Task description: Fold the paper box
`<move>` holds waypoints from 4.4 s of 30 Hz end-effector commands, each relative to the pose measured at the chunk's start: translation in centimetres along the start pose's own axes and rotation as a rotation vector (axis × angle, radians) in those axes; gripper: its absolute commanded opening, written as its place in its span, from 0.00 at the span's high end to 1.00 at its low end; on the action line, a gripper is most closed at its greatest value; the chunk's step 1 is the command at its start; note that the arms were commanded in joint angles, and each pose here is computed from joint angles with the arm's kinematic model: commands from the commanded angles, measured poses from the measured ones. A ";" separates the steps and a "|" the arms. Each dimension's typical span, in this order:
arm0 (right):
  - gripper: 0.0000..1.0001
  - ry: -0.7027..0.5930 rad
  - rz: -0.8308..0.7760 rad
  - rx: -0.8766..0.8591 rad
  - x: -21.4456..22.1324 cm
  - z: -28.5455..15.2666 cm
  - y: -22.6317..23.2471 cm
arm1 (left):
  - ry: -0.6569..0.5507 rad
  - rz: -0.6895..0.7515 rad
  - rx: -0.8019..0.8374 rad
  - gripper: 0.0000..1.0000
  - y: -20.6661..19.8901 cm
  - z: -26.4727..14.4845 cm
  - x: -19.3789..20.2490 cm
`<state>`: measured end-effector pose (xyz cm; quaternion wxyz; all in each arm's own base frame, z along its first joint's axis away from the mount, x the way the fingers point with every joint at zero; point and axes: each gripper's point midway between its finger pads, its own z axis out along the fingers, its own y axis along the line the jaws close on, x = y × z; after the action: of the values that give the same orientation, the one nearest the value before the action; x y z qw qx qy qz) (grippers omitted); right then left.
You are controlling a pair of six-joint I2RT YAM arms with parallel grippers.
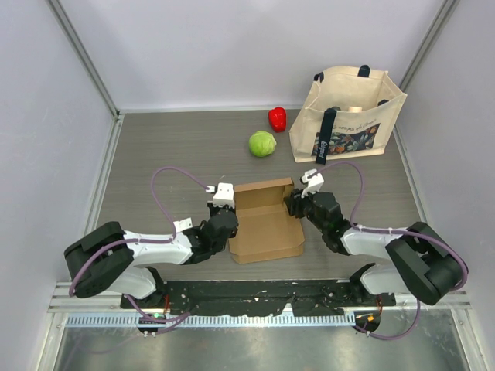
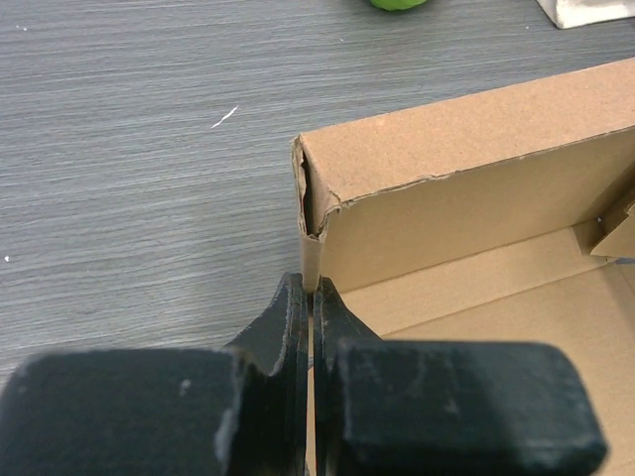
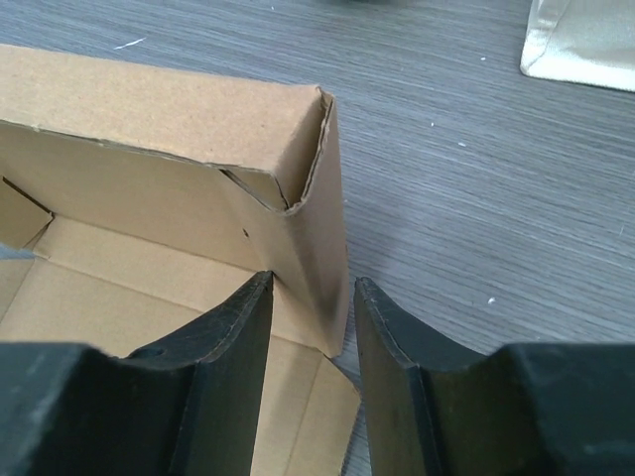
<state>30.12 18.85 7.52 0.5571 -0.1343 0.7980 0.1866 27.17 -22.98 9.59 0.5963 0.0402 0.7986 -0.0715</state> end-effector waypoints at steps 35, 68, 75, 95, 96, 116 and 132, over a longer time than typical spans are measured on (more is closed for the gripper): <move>0.51 -0.064 -0.131 0.349 1.4 0.3 2.9 | -0.055 -0.086 -0.009 1.00 -0.3 -0.2 -2.1; 0.27 0.314 0.288 0.309 0.8 -5.5 -1.4 | -0.017 -0.053 -0.017 0.62 0.3 -0.5 -1.3; 0.26 0.446 0.370 0.252 2.7 -7.8 0.3 | -0.004 -0.114 -0.032 0.30 1.3 -1.9 -2.5; 0.39 0.557 0.503 0.173 8.5 -7.3 2.2 | 0.295 -0.145 0.712 0.27 -7.1 -13.9 -2.5; 0.40 0.534 0.512 0.166 8.3 -6.9 2.2 | 0.288 -0.104 0.720 0.27 -8.0 -14.0 -3.0; 0.99 0.432 0.761 0.100 7.2 -7.7 3.3 | 0.353 0.923 0.676 0.05 -14.3 -13.3 8.3; 0.99 0.462 0.794 -0.020 5.3 -8.3 5.2 | 0.174 1.137 0.410 0.62 -13.2 -11.0 8.3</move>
<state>18.67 19.21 3.84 0.2343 0.1571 0.8982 0.3372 11.78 -34.03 3.26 0.4079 0.6009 0.6817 0.0888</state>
